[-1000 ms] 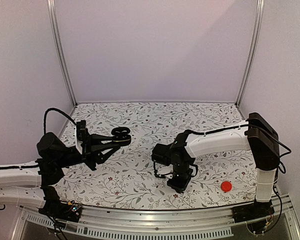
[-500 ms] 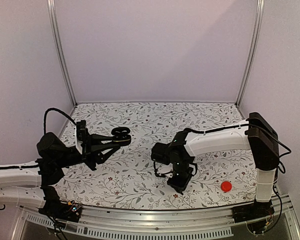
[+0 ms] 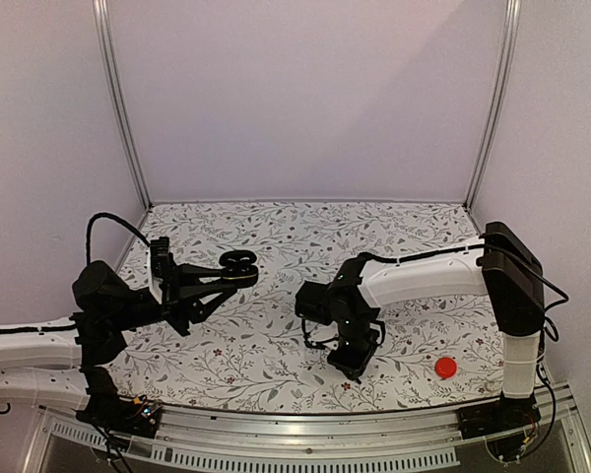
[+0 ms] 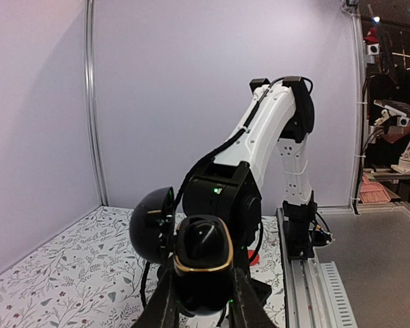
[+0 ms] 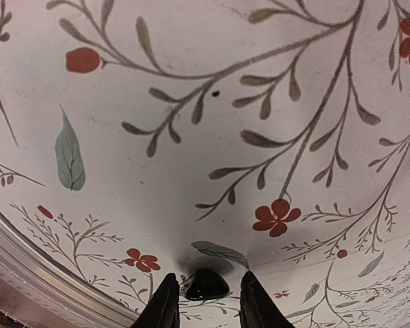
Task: Insert the wireless bluetooth earbuds into the charging case
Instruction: Place the right earbud at the center of the board, then pick up the right earbud from the center of the board.
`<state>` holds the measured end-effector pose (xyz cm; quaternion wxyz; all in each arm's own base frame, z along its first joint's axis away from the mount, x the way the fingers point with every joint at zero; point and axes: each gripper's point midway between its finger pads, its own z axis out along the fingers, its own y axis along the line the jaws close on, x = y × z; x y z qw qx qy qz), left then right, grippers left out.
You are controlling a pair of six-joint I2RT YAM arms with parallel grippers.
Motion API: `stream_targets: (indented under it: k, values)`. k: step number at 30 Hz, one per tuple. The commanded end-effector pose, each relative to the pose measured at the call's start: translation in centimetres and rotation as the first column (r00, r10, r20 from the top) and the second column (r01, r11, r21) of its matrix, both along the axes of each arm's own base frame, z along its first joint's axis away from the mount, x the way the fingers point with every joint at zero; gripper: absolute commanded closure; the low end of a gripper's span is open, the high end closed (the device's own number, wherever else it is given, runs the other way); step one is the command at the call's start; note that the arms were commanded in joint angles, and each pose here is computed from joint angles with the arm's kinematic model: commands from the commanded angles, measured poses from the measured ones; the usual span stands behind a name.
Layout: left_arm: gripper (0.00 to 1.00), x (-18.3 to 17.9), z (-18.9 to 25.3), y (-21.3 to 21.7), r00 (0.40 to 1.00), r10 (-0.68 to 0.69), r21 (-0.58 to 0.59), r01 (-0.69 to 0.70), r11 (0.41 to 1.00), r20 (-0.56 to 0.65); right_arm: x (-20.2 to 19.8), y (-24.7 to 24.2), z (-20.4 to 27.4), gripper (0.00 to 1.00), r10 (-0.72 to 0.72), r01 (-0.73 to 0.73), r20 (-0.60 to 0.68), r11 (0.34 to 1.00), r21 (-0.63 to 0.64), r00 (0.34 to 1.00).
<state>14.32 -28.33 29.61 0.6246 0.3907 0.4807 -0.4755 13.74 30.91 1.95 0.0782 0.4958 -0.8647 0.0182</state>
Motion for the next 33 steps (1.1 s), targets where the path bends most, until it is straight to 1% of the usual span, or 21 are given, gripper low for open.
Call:
stream_targets:
  k: [1,9,17,22,28,33]
  values:
    - [0.83,0.3,0.1,0.4,1.0,0.019,-0.015,-0.018,1.0,0.02,-0.1,-0.1,-0.1,0.71,-0.016,0.016,-0.006,1.0,-0.016,1.0]
    - [0.83,0.3,0.2,0.4,1.0,0.019,-0.016,-0.018,1.0,0.02,-0.6,0.7,-0.4,0.73,-0.004,0.004,-0.035,1.0,0.013,0.999]
    - [0.83,0.3,0.1,0.4,1.0,0.02,-0.014,-0.019,1.0,0.018,-1.2,1.4,-0.8,0.73,0.039,-0.037,-0.053,0.999,0.031,0.998]
    - [0.83,0.3,0.1,0.4,1.0,0.021,-0.015,-0.021,1.0,0.019,-1.3,1.9,-0.8,0.73,0.06,-0.058,-0.039,0.997,0.041,0.997]
    - [0.83,0.3,0.2,0.4,1.0,0.02,-0.015,-0.02,1.0,0.019,-1.1,1.7,-0.5,0.75,0.068,-0.067,-0.02,0.997,0.026,0.998]
    - [0.83,0.3,0.2,0.4,1.0,0.02,-0.016,-0.02,1.0,0.02,-0.7,1.1,-0.4,0.75,0.05,-0.05,0.008,0.999,-0.015,0.999]
